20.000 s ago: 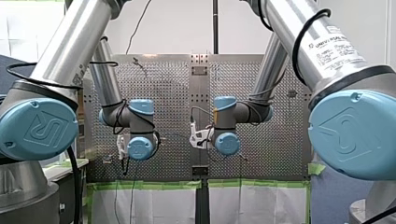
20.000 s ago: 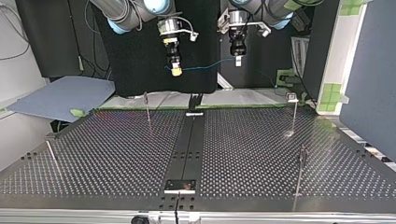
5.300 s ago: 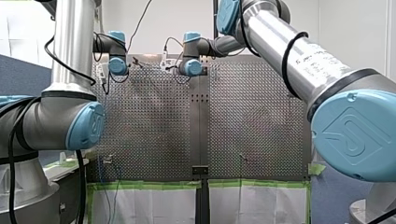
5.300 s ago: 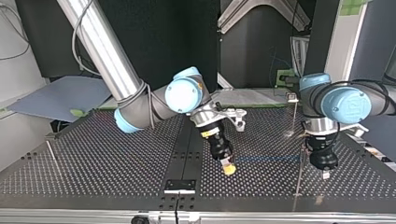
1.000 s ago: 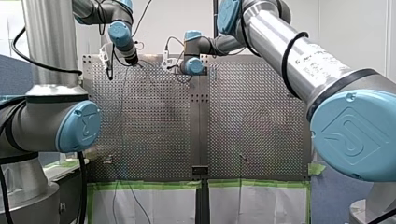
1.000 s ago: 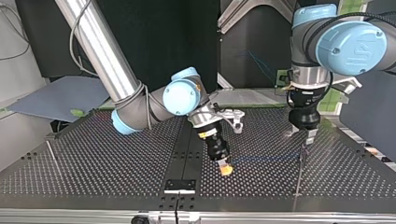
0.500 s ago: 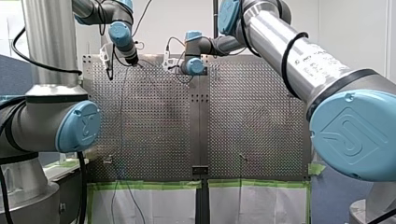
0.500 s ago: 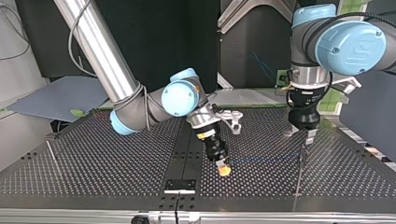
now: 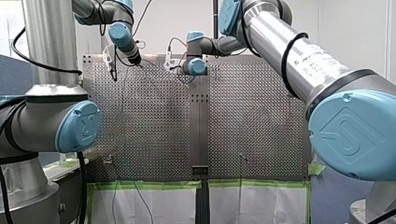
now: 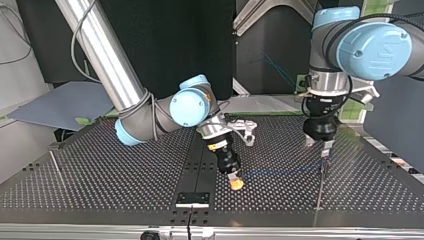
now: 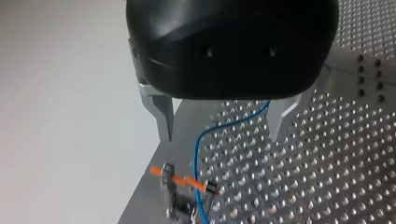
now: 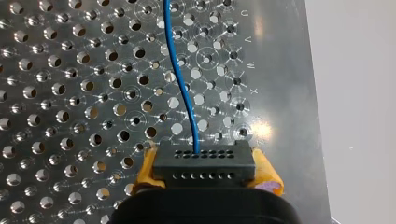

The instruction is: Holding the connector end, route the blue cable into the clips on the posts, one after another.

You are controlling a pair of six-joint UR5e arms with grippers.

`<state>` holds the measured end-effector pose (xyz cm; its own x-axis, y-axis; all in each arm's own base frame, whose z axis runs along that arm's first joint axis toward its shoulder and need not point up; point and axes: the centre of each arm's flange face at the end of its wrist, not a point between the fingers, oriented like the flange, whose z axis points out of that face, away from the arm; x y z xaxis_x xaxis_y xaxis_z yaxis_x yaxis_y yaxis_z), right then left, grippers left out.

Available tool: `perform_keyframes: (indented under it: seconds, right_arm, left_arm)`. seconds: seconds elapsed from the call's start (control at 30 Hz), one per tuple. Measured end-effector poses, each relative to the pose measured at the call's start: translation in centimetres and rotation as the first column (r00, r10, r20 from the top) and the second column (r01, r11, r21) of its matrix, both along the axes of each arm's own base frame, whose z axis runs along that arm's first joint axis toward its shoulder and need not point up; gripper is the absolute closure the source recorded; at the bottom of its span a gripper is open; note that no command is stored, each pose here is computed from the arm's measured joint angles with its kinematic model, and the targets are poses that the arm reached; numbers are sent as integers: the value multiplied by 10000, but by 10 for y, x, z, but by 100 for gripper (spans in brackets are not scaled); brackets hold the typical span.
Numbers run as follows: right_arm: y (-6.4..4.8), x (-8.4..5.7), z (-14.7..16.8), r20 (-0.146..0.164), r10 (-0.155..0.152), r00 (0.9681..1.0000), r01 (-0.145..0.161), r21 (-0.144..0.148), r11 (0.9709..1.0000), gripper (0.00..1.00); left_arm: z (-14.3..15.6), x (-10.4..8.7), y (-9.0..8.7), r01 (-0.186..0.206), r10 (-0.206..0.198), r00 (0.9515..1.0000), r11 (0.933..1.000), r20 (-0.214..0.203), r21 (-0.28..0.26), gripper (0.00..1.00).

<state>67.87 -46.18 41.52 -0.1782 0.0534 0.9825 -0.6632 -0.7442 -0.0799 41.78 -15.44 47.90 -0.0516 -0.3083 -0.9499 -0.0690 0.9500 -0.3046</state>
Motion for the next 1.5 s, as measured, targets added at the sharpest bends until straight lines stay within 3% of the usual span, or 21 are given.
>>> perform_keyframes:
  seconds: [0.27, 0.5, 0.83, 1.07, 1.3, 1.5]
  right_arm:
    - [0, 0, 0, -37, -8, 10000, 8, -9, 10000, 100]
    - [-1, -1, 0, -59, -25, 10000, 24, -44, 10000, 100]
    - [-3, -3, 0, -118, -78, 9999, 77, -95, 9999, 100]
    - [-5, -3, 0, -125, -98, 9999, 97, -109, 9999, 100]
    - [-5, -4, 0, -119, -111, 9999, 110, -116, 9999, 100]
    - [-6, -4, 0, -114, -124, 9999, 122, -121, 9999, 100]
  left_arm:
    - [-2, 10, -9, 743, -766, 9965, 9952, 343, 641, 0]
    - [-13, 27, -18, 990, -1009, 9947, 9913, 181, 863, 0]
    - [2, 43, -19, 536, -586, 9969, 9944, 533, 911, 0]
    - [-5, 59, -21, 486, -531, 9975, 9944, 469, 933, 0]
    - [8, 73, -23, 385, -464, 9941, 9960, 981, 809, 0]
    - [1, 88, -28, 423, -492, 9949, 9960, 875, 793, 0]
